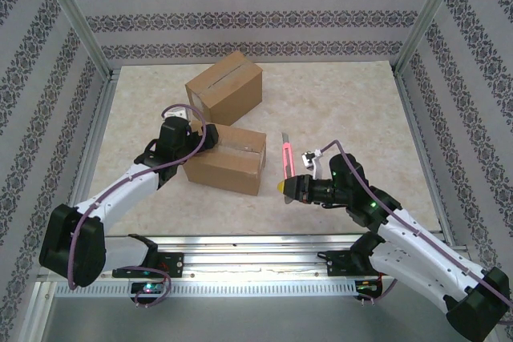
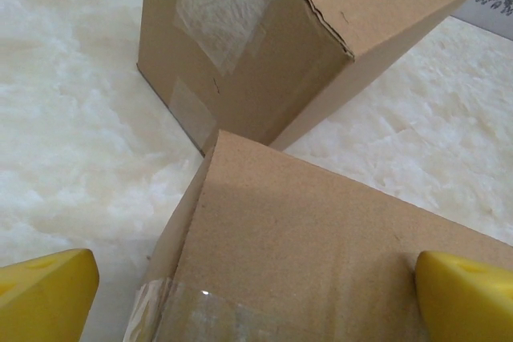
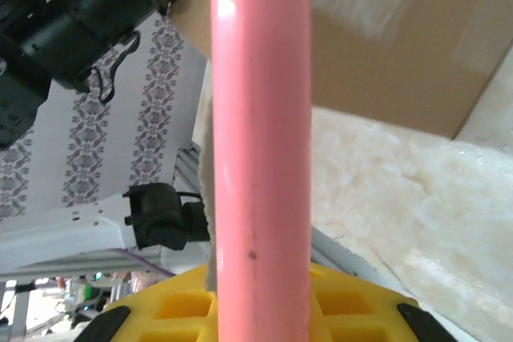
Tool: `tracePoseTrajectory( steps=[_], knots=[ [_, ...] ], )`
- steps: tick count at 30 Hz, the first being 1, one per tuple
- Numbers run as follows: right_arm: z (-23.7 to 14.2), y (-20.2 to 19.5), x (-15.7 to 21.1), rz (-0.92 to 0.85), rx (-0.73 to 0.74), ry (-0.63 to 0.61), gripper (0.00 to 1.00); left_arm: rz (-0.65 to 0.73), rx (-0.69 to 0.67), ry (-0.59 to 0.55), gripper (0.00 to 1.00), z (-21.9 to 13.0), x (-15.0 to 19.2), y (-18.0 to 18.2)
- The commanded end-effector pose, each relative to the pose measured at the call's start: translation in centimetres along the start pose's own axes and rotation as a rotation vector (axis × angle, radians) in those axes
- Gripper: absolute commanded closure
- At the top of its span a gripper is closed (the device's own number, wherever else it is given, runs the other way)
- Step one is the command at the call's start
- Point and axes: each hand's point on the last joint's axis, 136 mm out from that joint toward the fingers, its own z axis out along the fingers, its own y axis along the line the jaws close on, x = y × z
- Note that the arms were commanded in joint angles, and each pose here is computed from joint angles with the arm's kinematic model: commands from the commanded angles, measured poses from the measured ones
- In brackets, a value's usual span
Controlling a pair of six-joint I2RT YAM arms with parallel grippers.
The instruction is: Unpack the express box
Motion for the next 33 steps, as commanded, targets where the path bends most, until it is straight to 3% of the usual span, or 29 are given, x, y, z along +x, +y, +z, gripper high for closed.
tracePoseTrajectory(
  steps=[1,13,33],
  knots=[
    [0.2,0.6,1.3,0.031,-0.050,0.068,1.00,0.086,-0.224,0.251,0.00,0.8,7.9,5.9],
    [1.0,1.5,3.0,0.093,-0.096,0.265,1.00,0.107,-0.219,0.257,0.00,0.8,7.8,5.7],
    [1.6,1.1,2.7,0.091,-0.084,0.281,1.00,0.111,-0.218,0.255,0.00,0.7,7.5,5.6]
  ],
)
